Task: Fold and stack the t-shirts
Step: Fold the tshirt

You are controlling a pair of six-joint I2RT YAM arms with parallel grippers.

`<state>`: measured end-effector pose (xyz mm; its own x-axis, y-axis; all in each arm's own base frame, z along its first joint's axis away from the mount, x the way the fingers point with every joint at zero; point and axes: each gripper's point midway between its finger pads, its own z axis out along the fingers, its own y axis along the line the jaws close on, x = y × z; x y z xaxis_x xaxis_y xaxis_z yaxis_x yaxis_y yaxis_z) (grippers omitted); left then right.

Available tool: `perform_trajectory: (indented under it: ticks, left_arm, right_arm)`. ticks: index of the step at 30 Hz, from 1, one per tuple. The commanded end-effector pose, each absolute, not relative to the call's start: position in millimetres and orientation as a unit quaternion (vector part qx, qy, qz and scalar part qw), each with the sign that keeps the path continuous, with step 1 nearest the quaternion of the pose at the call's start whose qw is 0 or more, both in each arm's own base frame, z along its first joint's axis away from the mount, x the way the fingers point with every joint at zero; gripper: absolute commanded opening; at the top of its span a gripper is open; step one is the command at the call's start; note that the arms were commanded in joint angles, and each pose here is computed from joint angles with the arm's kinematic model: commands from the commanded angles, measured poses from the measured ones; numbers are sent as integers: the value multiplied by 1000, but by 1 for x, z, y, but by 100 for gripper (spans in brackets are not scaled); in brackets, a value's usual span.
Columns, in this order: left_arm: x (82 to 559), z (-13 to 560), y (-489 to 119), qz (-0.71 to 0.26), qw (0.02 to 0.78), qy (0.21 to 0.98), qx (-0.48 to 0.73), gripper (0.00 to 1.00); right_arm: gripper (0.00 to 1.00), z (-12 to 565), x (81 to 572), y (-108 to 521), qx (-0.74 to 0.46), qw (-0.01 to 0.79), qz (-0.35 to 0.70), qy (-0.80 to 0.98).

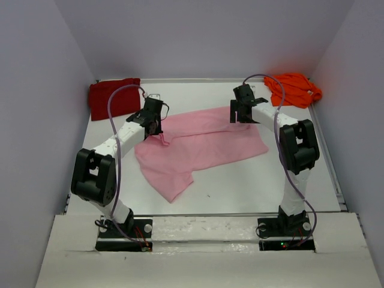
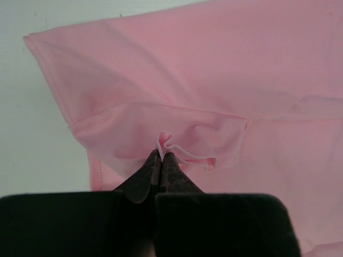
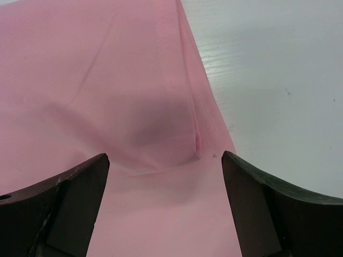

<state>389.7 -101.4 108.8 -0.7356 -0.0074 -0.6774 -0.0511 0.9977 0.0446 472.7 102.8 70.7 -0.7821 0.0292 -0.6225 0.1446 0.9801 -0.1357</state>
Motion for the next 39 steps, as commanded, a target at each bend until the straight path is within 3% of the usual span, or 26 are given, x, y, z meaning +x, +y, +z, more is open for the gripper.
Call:
perform_trajectory:
  ticks: [1, 8, 9, 14, 15, 16, 26, 32, 39]
  left_arm:
    - [373, 126, -93, 32, 369, 929, -29, 0]
    - [351, 126, -99, 11, 342, 939, -26, 0]
    - [346, 127, -104, 4, 342, 940, -24, 5]
    - [328, 128, -110, -22, 341, 940, -24, 44]
    - [325, 131, -111, -29, 342, 939, -24, 81]
    - [322, 130, -111, -30, 340, 939, -26, 85]
    - [329, 159, -103, -18, 391, 919, -39, 88]
    - [376, 147, -91, 49, 393, 917, -47, 88]
    - [421, 165, -99, 47, 428, 900, -73, 88]
  right_arm:
    - [91, 107, 484, 115, 42, 369, -69, 926]
    - [91, 109, 487, 117, 41, 371, -65, 925]
    - [91, 108, 487, 117, 41, 370, -65, 926]
    - [91, 107, 488, 117, 41, 370, -65, 926]
    - [91, 106, 488, 118, 40, 369, -63, 926]
    - [91, 106, 488, 119, 41, 370, -62, 926]
    - [91, 105, 481, 131, 27, 370, -57, 927]
    - [91, 104, 482, 141, 6, 370, -47, 928]
    - [90, 123, 505, 153, -4, 393, -30, 919]
